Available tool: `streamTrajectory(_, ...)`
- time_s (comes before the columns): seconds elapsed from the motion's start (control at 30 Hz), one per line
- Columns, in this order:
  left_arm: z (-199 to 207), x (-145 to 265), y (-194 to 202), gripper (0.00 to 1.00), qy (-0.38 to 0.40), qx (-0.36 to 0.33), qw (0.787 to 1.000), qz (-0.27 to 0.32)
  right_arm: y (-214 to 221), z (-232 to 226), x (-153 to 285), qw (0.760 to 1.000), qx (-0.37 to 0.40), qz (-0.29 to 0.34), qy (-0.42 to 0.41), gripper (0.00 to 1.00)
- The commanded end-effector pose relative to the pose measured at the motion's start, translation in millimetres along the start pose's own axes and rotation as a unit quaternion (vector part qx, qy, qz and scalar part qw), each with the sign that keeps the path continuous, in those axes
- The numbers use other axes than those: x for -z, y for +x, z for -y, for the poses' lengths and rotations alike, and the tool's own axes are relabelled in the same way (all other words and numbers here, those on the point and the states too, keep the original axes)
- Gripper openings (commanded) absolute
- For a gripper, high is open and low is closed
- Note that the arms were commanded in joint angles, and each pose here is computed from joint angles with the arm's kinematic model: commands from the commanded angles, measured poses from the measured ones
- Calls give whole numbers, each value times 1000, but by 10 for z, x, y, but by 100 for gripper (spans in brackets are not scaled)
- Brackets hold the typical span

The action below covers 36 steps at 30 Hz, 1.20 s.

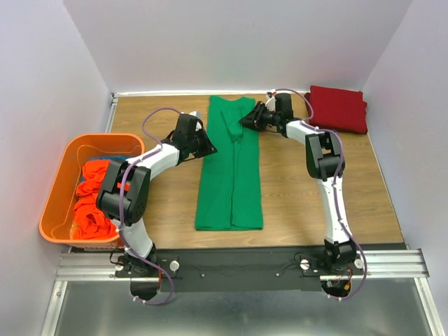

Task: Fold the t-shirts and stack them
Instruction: Fold the tshirt

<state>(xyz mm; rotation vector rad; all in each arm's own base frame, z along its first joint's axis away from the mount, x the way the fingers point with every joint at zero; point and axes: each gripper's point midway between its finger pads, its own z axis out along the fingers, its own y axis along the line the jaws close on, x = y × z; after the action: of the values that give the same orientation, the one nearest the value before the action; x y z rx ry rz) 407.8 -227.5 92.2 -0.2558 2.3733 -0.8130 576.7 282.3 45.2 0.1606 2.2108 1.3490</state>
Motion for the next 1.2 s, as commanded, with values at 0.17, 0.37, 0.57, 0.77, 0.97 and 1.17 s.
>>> streamTrajectory(0.17, 216, 160, -3, 9, 38, -13, 999, 10, 101, -355, 355, 1000, 10, 1, -4, 44)
streamTrajectory(0.37, 210, 220, 71, 9, 38, -10, 999, 8, 387, -210, 351, 1000, -14, -18, -3, 44)
streamTrajectory(0.57, 168, 268, 177, 9, 38, -6, 999, 6, 714, 225, 297, 997, -53, -37, 38, 43)
streamTrajectory(0.77, 147, 322, 230, 9, 39, -4, 999, 7, 754, 266, 295, 997, -60, -41, 41, 43)
streamTrajectory(0.97, 142, 350, 280, 9, 42, -3, 999, 2, 422, 91, 253, 999, -19, -22, 41, 44)
streamTrajectory(1.17, 105, 487, 360, 9, 41, -11, 999, 3, 211, -203, 279, 1000, 6, -21, 17, 44)
